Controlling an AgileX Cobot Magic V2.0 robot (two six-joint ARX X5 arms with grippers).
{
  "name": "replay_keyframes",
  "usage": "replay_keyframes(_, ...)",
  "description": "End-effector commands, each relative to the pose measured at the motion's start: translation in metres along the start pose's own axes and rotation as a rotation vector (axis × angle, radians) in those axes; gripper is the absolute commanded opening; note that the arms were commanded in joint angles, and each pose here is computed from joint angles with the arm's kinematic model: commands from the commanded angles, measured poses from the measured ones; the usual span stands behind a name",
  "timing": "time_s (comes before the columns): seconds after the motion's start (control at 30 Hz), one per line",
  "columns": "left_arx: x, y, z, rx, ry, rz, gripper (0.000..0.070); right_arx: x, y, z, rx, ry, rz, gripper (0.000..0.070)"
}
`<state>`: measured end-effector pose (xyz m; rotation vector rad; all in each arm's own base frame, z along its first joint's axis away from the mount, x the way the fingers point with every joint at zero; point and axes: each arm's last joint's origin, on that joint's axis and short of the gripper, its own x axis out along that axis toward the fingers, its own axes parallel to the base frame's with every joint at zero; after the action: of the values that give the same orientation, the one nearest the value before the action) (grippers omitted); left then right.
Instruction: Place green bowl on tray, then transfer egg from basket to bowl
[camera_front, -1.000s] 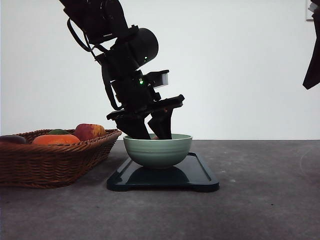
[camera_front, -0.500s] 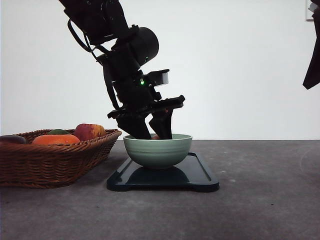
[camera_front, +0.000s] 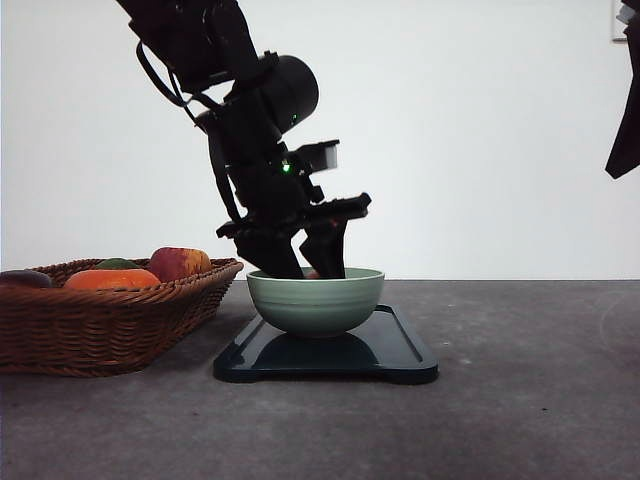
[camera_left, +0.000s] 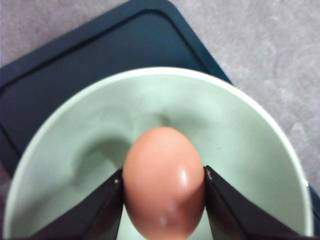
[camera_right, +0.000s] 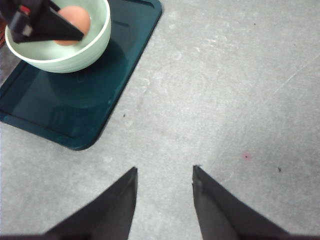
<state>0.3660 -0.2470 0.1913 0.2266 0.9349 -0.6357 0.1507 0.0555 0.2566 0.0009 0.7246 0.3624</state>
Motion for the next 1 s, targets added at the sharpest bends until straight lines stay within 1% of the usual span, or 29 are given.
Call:
replay_keyframes(0.0,0.011,-0.003,0.000,0.003,0.011,-0.003,0.0189,0.001,0.001,0.002,-0.014,-0.005,0.005,0.0215)
replay_keyframes(0.17,0.012,-0.003,0.000,0.003,0.011,-0.003,0.0192,0.001,0.001,0.002,-0.014,-0.004,0.005,0.0215)
replay_keyframes(0.2,0.012,-0.003,0.000,0.003,0.012,-0.003,0.0207,0.001,0.001,0.002,-0.014,-0.004,0.005,0.0215)
replay_keyframes(0.3,0.012,-0.003,0.000,0.002,0.016,-0.003,0.0304,0.001,0.001,0.002,-0.014,-0.004,0.005,0.0215)
replay_keyframes(0.37,0.011,-0.003,0.000,0.001,0.018,-0.003,0.0347,0.001,0.001,0.002,-0.014,-0.005,0.005,0.0215)
replay_keyframes(0.5,0.005,-0.004,0.004,0.000,0.021,-0.004,0.0353,0.001,0.001,0.002,-0.014,-0.004,0.005,0.0215)
replay_keyframes(0.63,-0.010,-0.006,0.018,0.002,-0.005,-0.004,0.0353,0.001,0.001,0.002,-0.014,-0.004,0.005,0.0215)
replay_keyframes(0.73,-0.027,-0.008,0.029,0.004,-0.019,-0.004,0.0353,0.001,0.001,0.002,-0.014,-0.005,0.005,0.0215)
replay_keyframes(0.8,-0.040,-0.009,0.036,0.002,-0.003,-0.004,0.0353,0.001,0.001,0.002,-0.014,-0.004,0.005,0.0215)
replay_keyframes(0.87,-0.054,-0.009,0.040,-0.002,0.016,-0.004,0.0353,0.001,0.001,0.002,-0.013,-0.005,0.005,0.0215)
replay_keyframes(0.97,-0.076,-0.007,0.044,-0.010,-0.001,-0.003,0.0353,0.001,0.001,0.002,-0.013,-0.004,0.005,0.0215)
